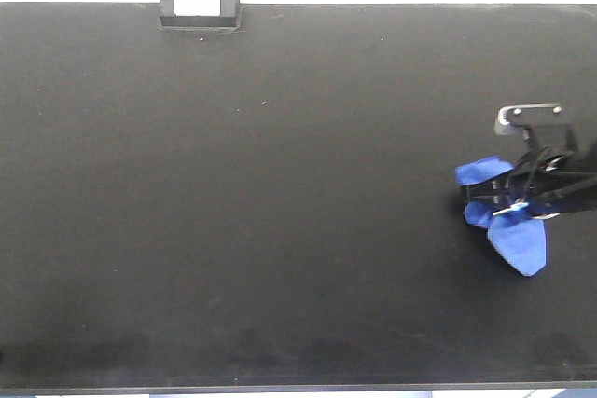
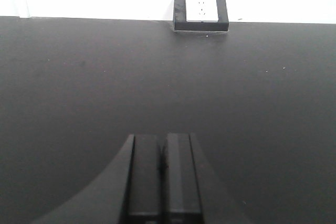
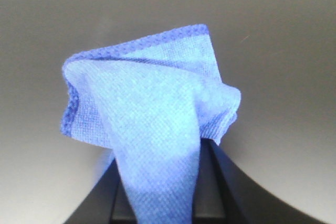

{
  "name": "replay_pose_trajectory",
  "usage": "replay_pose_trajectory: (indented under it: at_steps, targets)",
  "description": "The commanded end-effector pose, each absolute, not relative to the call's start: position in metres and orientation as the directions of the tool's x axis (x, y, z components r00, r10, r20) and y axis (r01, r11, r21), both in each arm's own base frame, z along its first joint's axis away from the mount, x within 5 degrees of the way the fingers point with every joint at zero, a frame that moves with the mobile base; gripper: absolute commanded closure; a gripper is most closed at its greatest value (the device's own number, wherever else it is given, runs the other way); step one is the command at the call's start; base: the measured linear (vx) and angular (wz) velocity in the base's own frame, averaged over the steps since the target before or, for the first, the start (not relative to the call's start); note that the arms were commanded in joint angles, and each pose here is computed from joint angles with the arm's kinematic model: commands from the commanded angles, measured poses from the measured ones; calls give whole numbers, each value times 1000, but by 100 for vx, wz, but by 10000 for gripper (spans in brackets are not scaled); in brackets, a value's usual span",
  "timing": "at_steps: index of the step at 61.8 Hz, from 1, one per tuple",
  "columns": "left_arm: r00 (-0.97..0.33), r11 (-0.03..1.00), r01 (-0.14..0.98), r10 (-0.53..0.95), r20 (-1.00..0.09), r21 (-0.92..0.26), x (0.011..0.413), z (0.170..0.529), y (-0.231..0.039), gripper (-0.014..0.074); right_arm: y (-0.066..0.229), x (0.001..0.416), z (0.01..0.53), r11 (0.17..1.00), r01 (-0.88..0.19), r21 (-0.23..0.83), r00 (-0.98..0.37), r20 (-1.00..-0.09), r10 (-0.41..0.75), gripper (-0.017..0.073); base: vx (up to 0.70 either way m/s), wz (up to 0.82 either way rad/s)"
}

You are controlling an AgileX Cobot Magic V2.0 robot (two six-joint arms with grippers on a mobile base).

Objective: Wipe right workspace with blue cloth
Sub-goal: 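Sweep the cloth across the bench surface with the right gripper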

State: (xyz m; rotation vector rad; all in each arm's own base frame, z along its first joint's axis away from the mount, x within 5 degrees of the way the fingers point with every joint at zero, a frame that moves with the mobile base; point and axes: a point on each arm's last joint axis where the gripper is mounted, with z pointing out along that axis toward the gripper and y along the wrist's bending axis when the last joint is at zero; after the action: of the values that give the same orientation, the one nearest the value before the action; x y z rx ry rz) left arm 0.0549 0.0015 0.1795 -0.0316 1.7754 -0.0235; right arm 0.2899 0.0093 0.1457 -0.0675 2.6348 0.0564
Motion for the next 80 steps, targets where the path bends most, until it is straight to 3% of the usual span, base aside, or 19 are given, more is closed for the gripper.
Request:
replay_pose_trajectory:
  at_steps: [1,16,24,31,47,55,62,72,80]
  targets:
    - [-141,999,11,-41,-989,-43,56,177,0,599,29,302,162,995,-96,35,-810,-583,-58,562,0,0]
    - [-141,999,11,-41,-989,-43,56,177,0,599,133,282,168,905,-426,7,-670,-675,-310,562,0,0]
    - [-141,999,11,-41,-989,-43,56,177,0,599,148,276,168,884,-468,7,-648,-683,-337,562,0,0]
    - [-141,999,11,-41,-989,-43,56,177,0,599,120,287,167,921,-390,6,-688,-667,-287,562,0,0]
    - [-141,999,11,-41,-989,-43,56,177,0,599,-11,308,164,997,-49,-56,-769,-635,-74,562,0,0]
    - [-141,999,11,-41,-989,-43,56,177,0,599,-31,307,164,997,76,-3,-770,-636,57,562,0,0]
    - [-141,999,11,-41,-989,-43,56,177,0,599,1,307,163,1000,-16,16,-786,-618,-3,562,0,0]
    - [-141,999,11,-41,-989,-43,56,177,0,599,96,290,163,944,-331,16,-750,-612,-252,562,0,0]
    - [-141,999,11,-41,-989,-43,56,177,0,599,157,269,167,866,-499,11,-645,-672,-363,562,0,0]
